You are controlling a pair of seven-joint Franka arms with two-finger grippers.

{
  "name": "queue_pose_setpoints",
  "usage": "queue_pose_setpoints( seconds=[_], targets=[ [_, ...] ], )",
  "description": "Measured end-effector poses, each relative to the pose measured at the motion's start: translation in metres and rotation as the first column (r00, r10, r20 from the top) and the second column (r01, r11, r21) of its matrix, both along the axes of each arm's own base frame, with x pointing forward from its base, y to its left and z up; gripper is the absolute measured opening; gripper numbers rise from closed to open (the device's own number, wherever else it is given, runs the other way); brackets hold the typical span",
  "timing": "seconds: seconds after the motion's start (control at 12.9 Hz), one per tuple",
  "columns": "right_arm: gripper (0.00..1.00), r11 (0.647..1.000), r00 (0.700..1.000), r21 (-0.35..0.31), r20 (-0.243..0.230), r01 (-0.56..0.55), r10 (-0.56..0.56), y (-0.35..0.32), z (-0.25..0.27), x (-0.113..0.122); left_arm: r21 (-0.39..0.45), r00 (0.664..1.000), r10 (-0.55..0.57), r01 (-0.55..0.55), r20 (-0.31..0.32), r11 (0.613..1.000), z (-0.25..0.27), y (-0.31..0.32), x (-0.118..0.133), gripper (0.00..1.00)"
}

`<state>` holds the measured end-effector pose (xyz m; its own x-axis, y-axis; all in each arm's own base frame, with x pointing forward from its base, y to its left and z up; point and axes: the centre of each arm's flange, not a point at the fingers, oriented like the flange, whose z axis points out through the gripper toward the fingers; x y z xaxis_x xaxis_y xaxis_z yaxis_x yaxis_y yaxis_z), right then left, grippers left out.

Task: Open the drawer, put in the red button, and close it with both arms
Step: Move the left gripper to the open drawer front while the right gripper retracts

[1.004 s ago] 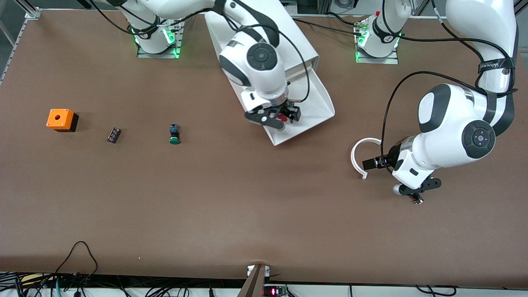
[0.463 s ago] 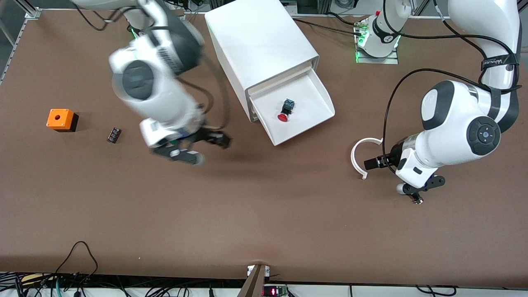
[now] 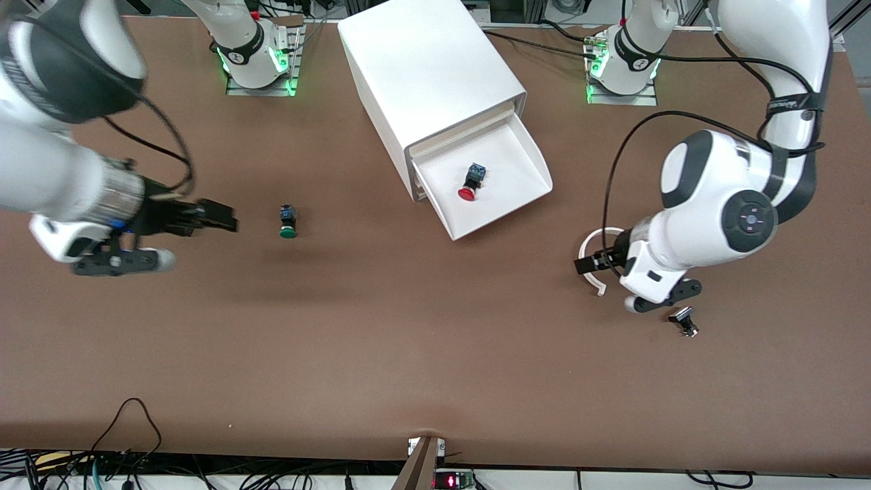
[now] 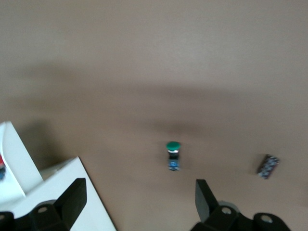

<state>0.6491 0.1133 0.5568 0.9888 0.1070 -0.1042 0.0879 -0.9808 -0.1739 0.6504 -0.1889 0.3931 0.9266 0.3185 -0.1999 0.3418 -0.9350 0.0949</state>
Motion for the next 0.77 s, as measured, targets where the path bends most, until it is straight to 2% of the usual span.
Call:
queue_pose_setpoints(
  seconds=[0.31, 0.54, 0.77],
  targets=[
    [1.00, 0.979, 0.980, -0.061, 0.038, -0.194, 0.197, -0.087, 0.027, -0.035, 0.041, 0.998, 0.070, -0.070, 0.006, 0.997, -0.028, -0.053, -0.021, 1.00],
    [1.00, 0.972, 0.974, -0.078, 0.025, -0.223, 0.225, -0.120, 0.032, -0.065, 0.076, 0.995, 0.096, -0.098, 0.022, 0.992, -0.054, -0.091, -0.040, 1.00],
    [1.00, 0.969, 0.971, -0.079, 0.024, -0.235, 0.238, -0.115, 0.022, -0.075, 0.100, 0.992, 0.127, -0.128, 0.021, 0.987, -0.082, -0.116, -0.056, 1.00]
  ],
)
